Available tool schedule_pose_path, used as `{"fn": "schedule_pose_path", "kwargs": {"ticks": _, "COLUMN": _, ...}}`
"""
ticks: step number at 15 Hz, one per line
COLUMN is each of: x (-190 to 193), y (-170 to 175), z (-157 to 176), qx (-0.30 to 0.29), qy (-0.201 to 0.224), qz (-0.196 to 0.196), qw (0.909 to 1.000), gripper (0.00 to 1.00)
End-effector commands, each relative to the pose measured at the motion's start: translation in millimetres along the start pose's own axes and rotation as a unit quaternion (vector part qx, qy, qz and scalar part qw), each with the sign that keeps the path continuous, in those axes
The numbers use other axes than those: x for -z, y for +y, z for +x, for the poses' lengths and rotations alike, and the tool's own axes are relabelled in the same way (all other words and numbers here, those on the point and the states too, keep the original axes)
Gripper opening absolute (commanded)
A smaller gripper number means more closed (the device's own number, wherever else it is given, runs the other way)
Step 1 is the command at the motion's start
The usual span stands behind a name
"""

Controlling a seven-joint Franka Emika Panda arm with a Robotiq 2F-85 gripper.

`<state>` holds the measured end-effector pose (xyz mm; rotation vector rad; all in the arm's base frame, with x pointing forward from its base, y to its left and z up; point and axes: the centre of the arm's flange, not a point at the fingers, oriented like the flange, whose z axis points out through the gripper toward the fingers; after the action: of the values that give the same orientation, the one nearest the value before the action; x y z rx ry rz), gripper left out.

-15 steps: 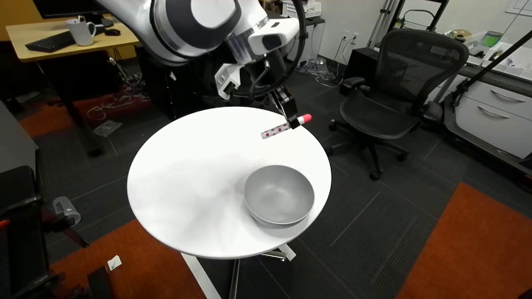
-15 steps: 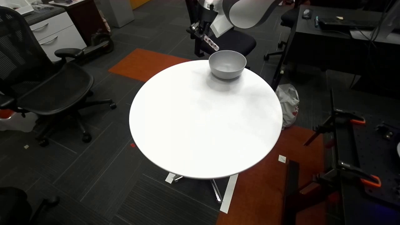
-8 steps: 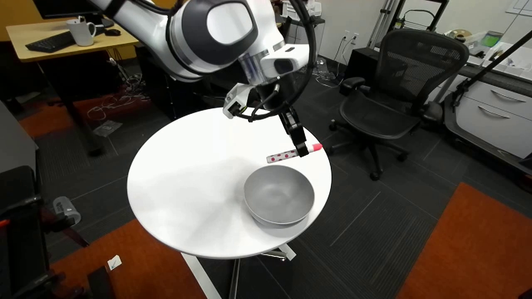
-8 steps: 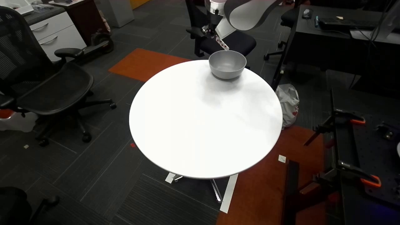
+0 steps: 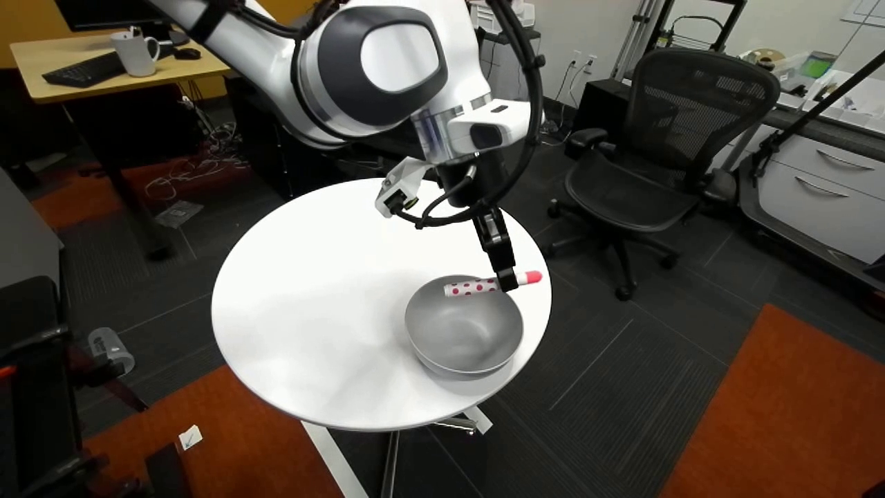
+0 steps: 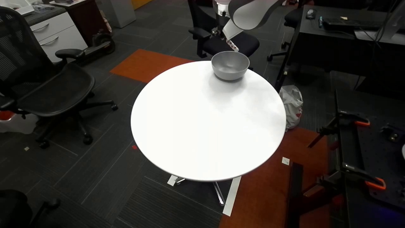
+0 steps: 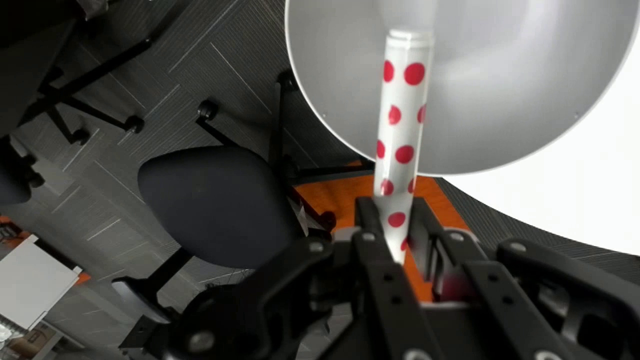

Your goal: Put the marker in the grey bowl

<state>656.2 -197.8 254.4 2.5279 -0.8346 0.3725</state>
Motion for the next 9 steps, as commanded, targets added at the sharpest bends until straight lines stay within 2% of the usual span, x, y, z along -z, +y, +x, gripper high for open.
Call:
{"fn": "schedule_pose_path", "kwargs": {"ticks": 1, "x": 3.2, "y": -5.2, "z": 4.9, "qx": -0.005, "qy": -0.016, "qz": -0.003, "qw": 0.9999, "gripper": 0.05}}
{"fn": "schedule_pose_path", "kwargs": {"ticks": 3, "x": 2.8, "y": -6.1, "z": 3.5, "qx": -0.002, "qy": -0.023, "qz": 0.003, "qw": 0.9997, "gripper": 0.05}}
{"fn": "schedule_pose_path", "kwargs": {"ticks": 4, "x": 2.4, "y": -6.8, "z": 2.8, "qx": -0.002, "qy": -0.028, "qz": 0.005, "qw": 0.9996, "gripper": 0.45}}
{"fn": "schedule_pose_path", "kwargs": {"ticks": 5, "x": 1.7, "y": -6.6, "z": 2.0, "qx": 0.000, "qy": -0.033, "qz": 0.008, "qw": 0.9994, "gripper": 0.46}}
{"fn": "schedule_pose_path", "kwargs": {"ticks": 6, "x": 0.7, "y": -6.2, "z": 1.5, "qx": 0.000, "qy": -0.036, "qz": 0.008, "qw": 0.9993, "gripper": 0.51}}
{"fn": "schedule_pose_path", "kwargs": {"ticks": 9, "x": -0.6, "y": -4.0, "z": 1.2, "qx": -0.002, "qy": -0.043, "qz": 0.010, "qw": 0.9990, "gripper": 0.75}}
